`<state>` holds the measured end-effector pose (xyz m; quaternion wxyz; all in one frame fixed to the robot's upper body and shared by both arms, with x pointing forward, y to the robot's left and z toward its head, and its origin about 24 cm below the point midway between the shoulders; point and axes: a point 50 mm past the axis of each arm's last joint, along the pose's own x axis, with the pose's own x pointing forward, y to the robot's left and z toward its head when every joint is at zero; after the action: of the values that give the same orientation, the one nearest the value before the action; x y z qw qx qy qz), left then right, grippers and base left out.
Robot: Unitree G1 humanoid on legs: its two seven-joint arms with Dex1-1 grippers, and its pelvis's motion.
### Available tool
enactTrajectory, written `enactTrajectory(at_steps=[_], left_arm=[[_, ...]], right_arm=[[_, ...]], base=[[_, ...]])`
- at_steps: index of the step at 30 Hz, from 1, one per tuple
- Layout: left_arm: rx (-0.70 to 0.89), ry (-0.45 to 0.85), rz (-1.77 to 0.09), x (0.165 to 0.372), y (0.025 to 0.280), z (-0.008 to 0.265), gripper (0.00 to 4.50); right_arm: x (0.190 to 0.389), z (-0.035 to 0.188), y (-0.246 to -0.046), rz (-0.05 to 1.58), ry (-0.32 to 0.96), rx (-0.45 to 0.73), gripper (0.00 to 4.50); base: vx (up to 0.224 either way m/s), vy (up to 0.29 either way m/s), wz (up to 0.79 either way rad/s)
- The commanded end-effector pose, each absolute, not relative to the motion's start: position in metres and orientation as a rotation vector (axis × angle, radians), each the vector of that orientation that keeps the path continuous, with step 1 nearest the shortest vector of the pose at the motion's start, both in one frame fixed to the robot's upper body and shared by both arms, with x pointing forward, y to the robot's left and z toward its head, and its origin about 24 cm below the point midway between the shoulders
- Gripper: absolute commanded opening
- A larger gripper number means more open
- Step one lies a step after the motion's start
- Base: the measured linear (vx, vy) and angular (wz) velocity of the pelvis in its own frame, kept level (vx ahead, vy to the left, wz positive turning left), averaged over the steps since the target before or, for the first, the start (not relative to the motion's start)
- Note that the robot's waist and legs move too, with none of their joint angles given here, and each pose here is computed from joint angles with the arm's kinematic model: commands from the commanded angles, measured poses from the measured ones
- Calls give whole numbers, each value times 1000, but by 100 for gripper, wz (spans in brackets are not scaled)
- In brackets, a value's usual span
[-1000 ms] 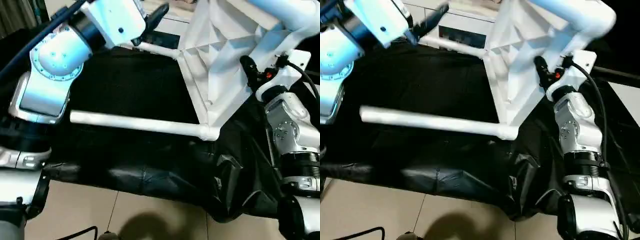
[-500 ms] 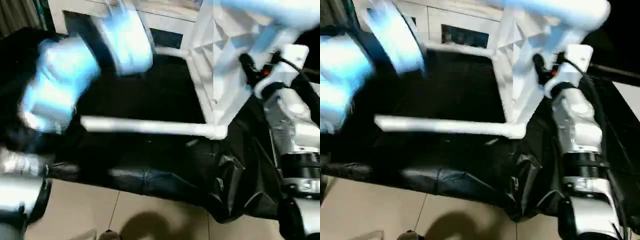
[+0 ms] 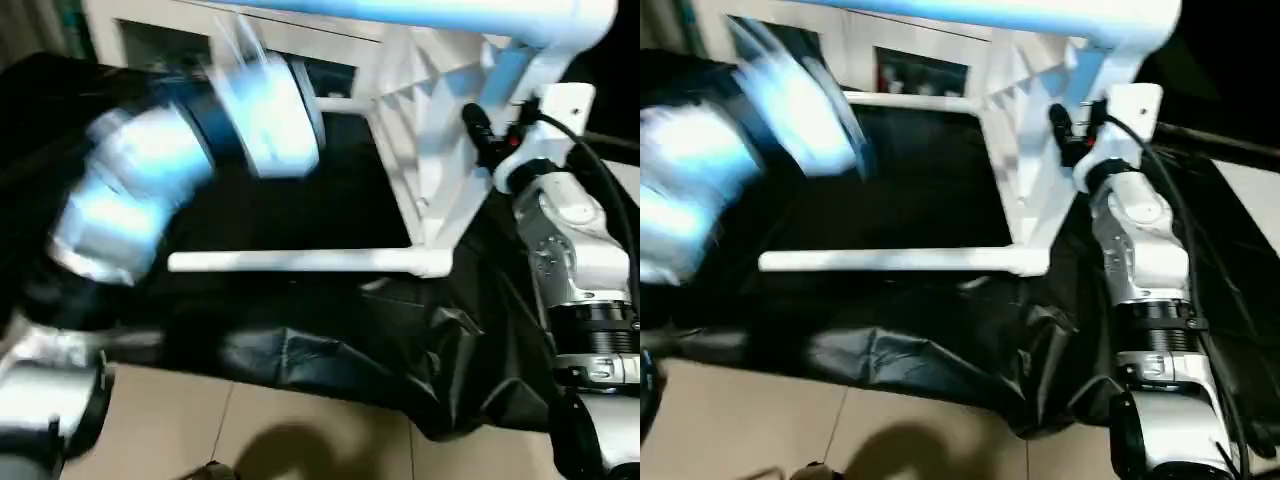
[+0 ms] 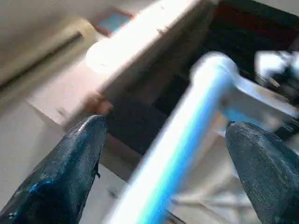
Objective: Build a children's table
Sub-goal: Flip table
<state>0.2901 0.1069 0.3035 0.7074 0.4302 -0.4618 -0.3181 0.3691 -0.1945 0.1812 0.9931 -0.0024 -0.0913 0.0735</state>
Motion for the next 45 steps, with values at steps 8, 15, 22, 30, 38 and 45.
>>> enactTrajectory(at_steps=[8,15,22,30,38,45], left_arm=[[1092,-865,-372,322,140,314,450],[1087,-765,-326,333,152,307,450],[1125,-754,-457,323,140,307,450],[1113,-692,-629,318,136,296,450],[1116,-655,-491,327,154,297,423],[1039,-671,-458,326,157,300,372]], right_arm=[[365,184,-186,193,-190,-70,191],[364,188,-185,209,-204,-83,191],[366,191,-189,203,-205,-91,191],[368,193,-192,197,-206,-99,191],[367,192,-189,217,-208,-112,191],[365,199,-189,237,-225,-139,191]], base=[[0,0,0],[0,0,0],[0,0,0],[0,0,0],[0,0,0],[0,0,0]])
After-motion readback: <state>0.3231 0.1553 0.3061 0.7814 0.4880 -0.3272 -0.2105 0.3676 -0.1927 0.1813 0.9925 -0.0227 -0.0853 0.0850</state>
